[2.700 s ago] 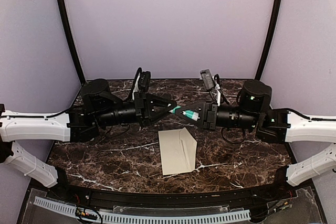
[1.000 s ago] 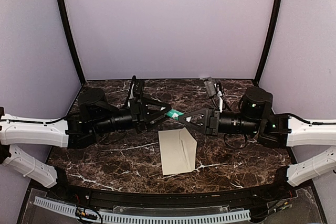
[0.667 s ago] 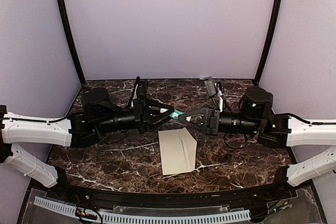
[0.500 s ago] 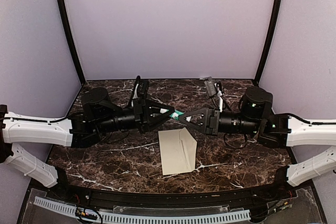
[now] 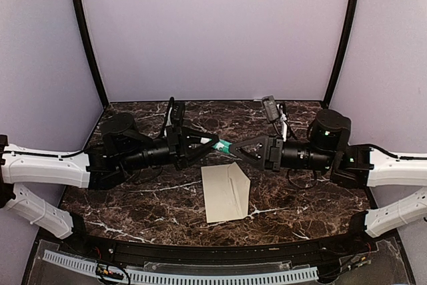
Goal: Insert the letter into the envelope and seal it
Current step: Unscrew the solid glue.
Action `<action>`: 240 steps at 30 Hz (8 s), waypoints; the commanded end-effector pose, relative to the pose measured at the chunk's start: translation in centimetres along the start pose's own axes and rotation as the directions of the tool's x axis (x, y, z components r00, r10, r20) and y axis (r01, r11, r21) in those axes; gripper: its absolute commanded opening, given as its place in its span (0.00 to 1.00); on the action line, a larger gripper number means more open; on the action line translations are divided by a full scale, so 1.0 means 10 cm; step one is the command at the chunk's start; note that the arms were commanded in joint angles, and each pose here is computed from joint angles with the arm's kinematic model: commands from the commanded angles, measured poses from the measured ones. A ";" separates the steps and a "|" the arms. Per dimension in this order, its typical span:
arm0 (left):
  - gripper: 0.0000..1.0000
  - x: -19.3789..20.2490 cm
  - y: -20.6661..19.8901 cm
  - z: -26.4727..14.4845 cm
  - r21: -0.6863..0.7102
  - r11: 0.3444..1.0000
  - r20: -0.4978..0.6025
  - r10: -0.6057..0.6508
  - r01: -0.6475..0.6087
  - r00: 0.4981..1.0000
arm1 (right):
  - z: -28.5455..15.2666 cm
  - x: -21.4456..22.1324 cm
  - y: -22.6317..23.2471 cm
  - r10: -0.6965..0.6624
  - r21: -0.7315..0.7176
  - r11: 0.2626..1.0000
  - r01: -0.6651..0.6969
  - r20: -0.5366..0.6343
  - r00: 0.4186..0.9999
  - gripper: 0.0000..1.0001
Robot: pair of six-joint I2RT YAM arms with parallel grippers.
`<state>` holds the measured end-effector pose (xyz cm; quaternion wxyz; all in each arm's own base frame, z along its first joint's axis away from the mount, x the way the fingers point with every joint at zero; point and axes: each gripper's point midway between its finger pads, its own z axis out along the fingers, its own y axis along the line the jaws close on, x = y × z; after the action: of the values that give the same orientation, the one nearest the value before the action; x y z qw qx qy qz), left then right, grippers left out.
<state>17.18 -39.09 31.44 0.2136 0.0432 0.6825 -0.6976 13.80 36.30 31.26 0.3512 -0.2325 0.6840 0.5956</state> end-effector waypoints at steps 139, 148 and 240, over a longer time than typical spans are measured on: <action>0.00 0.50 -0.44 -0.38 0.290 0.809 -0.155 0.568 -0.512 0.809 | 0.25 0.23 -0.14 0.597 -0.059 0.791 -0.609 -0.138 0.790 0.05; 0.00 0.58 -0.44 -0.41 0.328 0.781 -0.172 0.603 -0.532 0.779 | 0.38 0.32 -0.18 0.672 -0.053 0.721 -0.691 -0.193 0.715 0.05; 0.00 0.26 -0.34 -0.31 0.262 0.943 -0.126 0.245 -0.206 0.961 | 0.23 0.07 0.10 0.181 -0.015 0.983 -0.183 -0.100 0.978 0.06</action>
<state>14.66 -36.57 31.00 0.1873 0.1176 0.6356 -0.7396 12.52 38.11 31.13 0.3115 -0.2542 0.6939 0.5974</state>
